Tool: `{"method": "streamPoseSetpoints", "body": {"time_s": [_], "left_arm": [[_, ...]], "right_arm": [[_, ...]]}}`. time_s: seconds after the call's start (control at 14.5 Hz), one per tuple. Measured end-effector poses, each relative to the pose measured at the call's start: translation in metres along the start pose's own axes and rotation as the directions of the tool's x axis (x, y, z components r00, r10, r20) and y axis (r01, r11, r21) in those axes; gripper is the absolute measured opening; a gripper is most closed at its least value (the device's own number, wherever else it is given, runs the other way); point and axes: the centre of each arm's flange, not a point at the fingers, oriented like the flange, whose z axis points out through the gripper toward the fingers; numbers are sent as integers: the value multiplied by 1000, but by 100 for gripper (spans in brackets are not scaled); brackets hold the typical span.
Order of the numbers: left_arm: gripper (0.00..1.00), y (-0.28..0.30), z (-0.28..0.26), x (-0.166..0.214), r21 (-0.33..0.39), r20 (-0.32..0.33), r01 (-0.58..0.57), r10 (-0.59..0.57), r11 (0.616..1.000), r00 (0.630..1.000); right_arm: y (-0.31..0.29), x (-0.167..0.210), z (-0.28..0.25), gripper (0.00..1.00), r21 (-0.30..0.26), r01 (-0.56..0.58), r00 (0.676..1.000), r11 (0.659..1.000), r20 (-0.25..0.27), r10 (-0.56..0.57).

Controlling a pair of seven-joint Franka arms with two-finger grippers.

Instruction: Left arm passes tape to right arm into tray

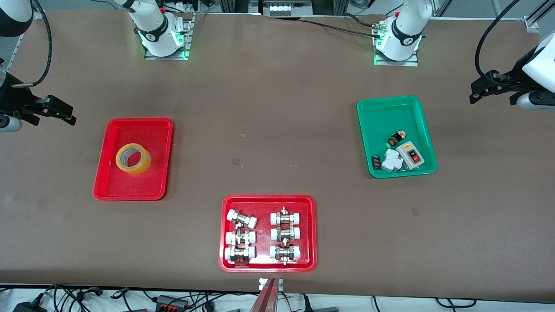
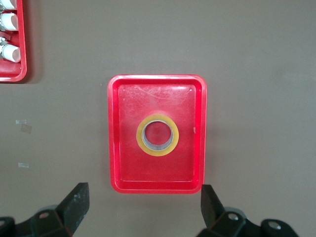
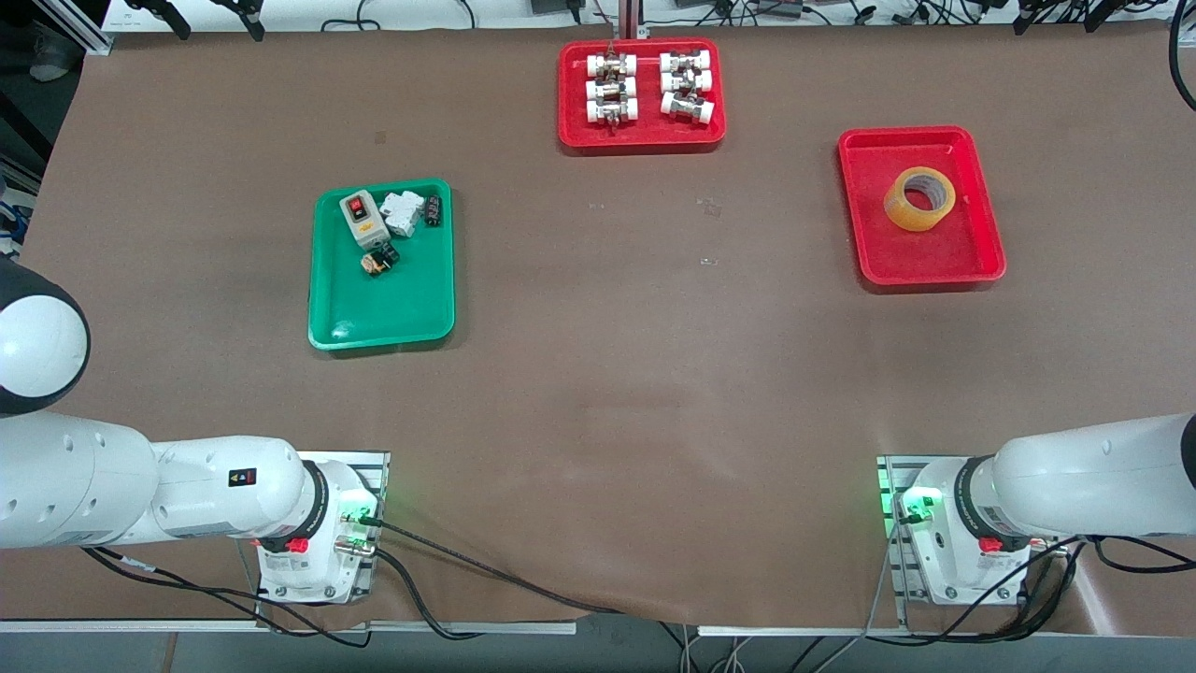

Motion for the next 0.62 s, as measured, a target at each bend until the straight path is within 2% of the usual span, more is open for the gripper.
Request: {"method": "streamPoseSetpoints", "body": {"time_s": [0.62], "left_arm": [[100,0,0,0,0,1,0,0,1000,1000]], "right_arm": [[0,-4,-3,100,1,0,1000,1000,13,0]]}}
